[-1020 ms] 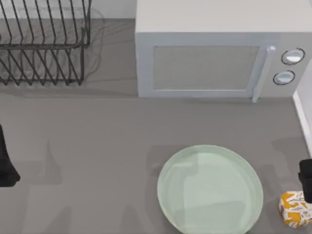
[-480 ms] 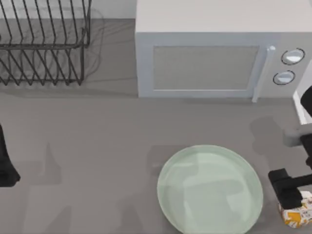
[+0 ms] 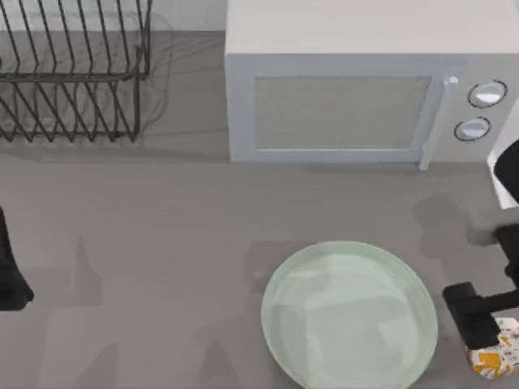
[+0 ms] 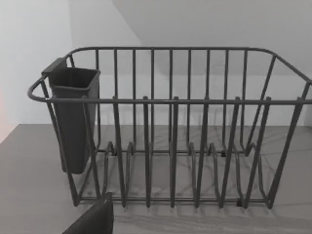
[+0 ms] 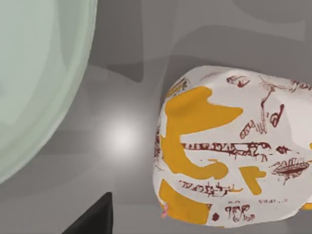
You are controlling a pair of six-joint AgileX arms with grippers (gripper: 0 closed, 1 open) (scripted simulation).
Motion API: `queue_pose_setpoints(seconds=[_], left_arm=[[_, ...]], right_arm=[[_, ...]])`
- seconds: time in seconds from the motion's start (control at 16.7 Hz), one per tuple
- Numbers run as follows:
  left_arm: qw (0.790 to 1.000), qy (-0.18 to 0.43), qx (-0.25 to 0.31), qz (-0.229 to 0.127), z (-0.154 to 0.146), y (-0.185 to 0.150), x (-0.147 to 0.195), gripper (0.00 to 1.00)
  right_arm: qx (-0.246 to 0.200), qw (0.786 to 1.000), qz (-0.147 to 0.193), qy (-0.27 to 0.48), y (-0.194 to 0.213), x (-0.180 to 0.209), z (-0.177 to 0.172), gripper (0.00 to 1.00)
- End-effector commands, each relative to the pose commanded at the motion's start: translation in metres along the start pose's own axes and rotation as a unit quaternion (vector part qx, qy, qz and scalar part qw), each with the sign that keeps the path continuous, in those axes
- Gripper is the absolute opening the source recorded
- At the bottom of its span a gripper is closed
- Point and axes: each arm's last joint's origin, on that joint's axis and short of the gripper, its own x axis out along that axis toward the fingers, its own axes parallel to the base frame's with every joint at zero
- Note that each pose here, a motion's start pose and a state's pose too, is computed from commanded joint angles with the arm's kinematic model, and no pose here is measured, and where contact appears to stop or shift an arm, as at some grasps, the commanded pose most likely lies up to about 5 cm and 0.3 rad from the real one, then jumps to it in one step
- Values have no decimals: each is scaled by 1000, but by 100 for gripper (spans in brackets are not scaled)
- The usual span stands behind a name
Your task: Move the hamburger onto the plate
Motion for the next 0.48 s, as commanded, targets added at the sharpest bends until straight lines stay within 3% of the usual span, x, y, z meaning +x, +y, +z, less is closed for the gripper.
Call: queue_pose_setpoints(seconds=[0.48], left_arm=[[1000, 0, 0, 0, 0, 0, 0, 100]], right_arm=[[-1, 1000, 1, -4, 1, 67, 2, 100]])
